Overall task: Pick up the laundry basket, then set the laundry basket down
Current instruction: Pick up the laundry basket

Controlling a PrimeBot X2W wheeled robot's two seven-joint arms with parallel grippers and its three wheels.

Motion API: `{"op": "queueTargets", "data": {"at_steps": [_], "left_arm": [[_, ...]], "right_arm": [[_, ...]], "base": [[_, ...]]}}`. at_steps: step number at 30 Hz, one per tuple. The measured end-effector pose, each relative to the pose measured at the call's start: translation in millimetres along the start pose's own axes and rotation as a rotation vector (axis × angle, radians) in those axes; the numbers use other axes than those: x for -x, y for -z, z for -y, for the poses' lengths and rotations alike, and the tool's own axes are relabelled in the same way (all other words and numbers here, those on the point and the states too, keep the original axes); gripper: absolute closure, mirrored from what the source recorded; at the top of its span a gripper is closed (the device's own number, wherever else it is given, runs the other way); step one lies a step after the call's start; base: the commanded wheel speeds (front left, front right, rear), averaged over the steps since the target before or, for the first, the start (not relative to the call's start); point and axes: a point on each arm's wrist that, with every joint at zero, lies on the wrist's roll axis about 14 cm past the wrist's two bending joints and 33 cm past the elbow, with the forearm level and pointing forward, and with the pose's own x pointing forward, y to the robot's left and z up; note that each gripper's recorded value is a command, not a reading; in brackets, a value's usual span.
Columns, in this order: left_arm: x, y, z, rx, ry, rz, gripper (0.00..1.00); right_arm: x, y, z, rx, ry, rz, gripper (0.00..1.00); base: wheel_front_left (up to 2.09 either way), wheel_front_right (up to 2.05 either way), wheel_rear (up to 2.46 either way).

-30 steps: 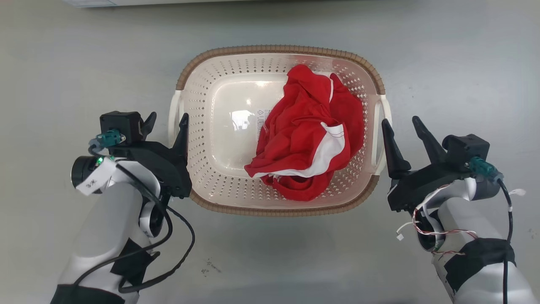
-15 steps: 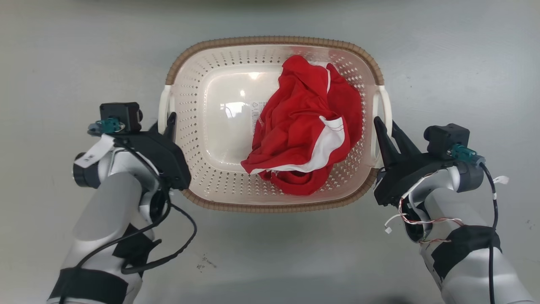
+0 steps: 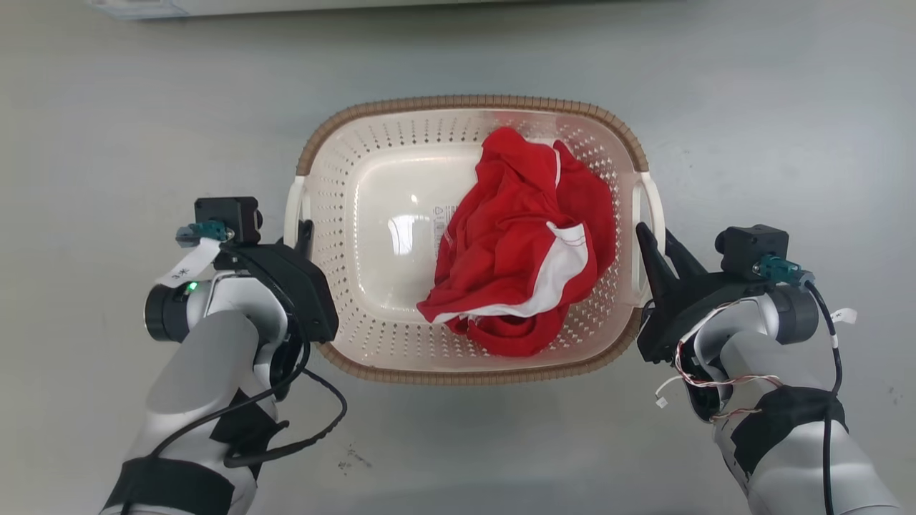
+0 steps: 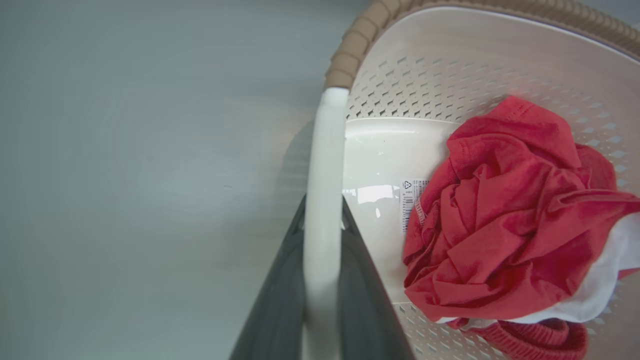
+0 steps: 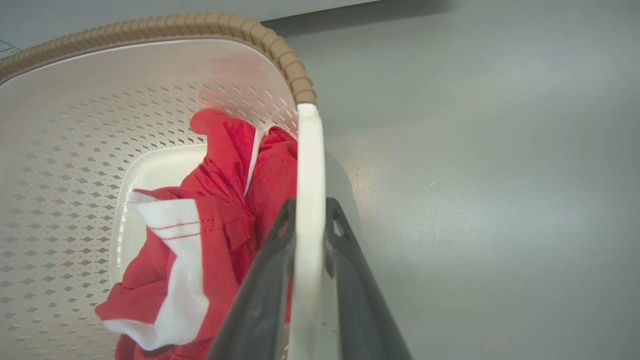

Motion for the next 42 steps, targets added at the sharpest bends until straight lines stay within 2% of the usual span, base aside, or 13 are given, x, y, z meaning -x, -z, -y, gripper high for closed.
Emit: {"op": "queueTargets", "data": {"at_steps": [42], "left_arm": [[107, -16, 32, 0.017, 0.024, 0.070, 1.00]], "right_arm": [[93, -42, -23, -0.020, 0.023, -0.001, 1.00]], "base": [[0.00, 0.00, 0.00]]}}
